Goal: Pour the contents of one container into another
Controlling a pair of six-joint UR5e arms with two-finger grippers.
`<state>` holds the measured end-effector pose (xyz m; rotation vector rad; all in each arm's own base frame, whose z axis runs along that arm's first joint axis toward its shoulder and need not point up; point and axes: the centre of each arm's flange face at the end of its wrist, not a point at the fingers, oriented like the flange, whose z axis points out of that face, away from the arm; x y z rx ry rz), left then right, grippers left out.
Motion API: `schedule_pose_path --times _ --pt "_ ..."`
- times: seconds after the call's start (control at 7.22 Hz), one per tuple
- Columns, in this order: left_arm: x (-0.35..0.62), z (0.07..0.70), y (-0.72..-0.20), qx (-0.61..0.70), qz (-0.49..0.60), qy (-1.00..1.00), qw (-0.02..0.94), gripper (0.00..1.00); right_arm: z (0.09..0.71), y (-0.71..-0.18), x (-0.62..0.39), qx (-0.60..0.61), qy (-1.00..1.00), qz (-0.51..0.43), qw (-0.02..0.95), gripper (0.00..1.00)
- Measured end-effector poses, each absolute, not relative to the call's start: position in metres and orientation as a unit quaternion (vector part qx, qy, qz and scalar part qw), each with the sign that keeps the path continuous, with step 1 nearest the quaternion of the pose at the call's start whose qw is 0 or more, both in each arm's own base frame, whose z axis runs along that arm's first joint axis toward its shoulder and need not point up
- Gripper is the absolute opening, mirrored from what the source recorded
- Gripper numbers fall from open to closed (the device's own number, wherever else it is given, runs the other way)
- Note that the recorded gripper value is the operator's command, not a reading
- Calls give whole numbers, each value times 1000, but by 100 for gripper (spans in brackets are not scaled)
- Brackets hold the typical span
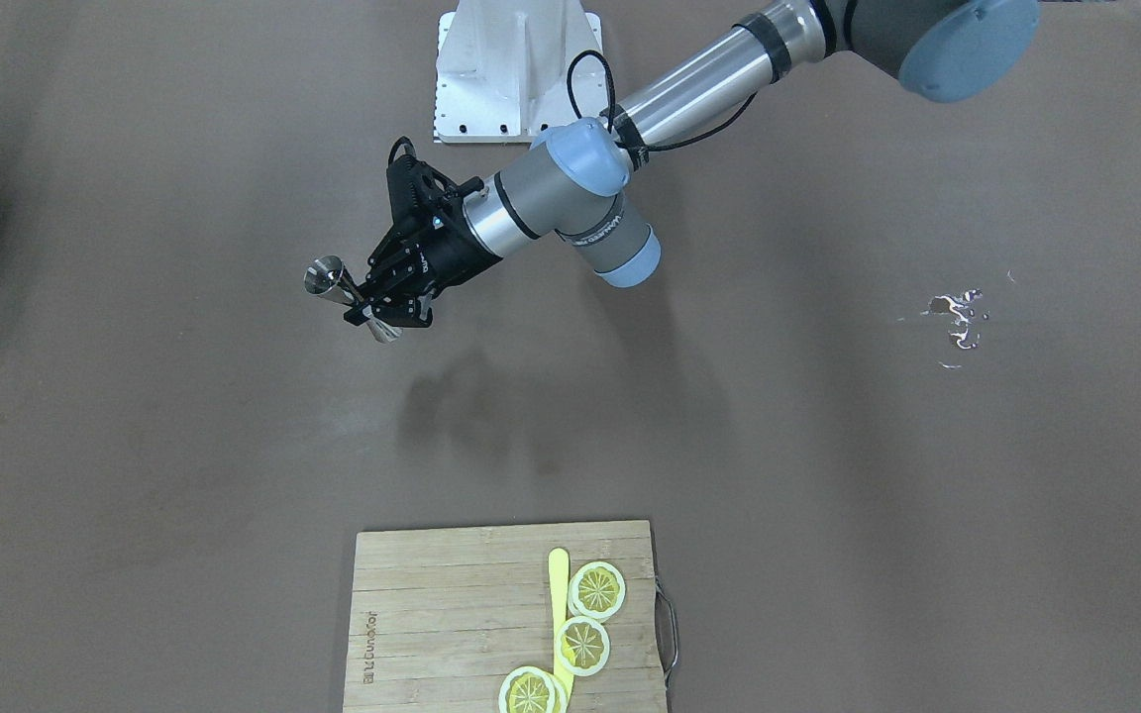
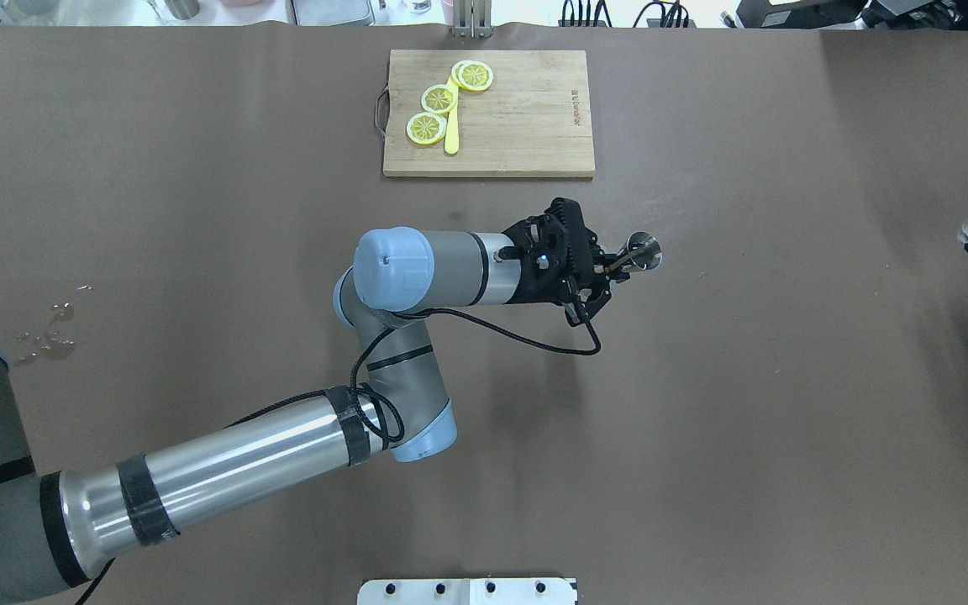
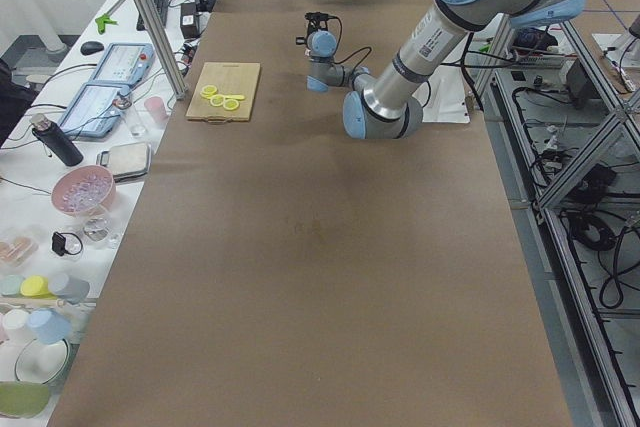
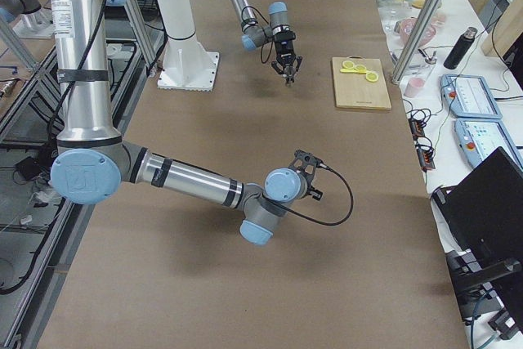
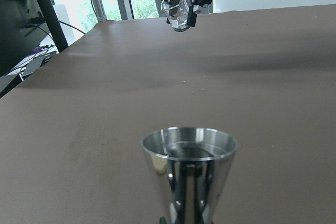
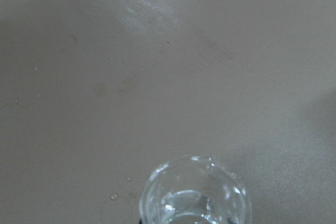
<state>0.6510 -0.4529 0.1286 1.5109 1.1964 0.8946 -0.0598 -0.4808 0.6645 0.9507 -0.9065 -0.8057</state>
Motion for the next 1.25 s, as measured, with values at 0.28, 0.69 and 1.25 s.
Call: schedule_pose_path --times 0.28,0.69,1.25 --pt "629 148 -452 629 363 490 483 0 675 -475 -60 444 -407 -349 718 0" --pt "602 172 -449 634 359 488 481 0 680 -474 -70 450 -412 -334 718 0" --pt "548 213 -436 645 351 484 476 0 662 -492 -88 460 -415 -321 716 0"
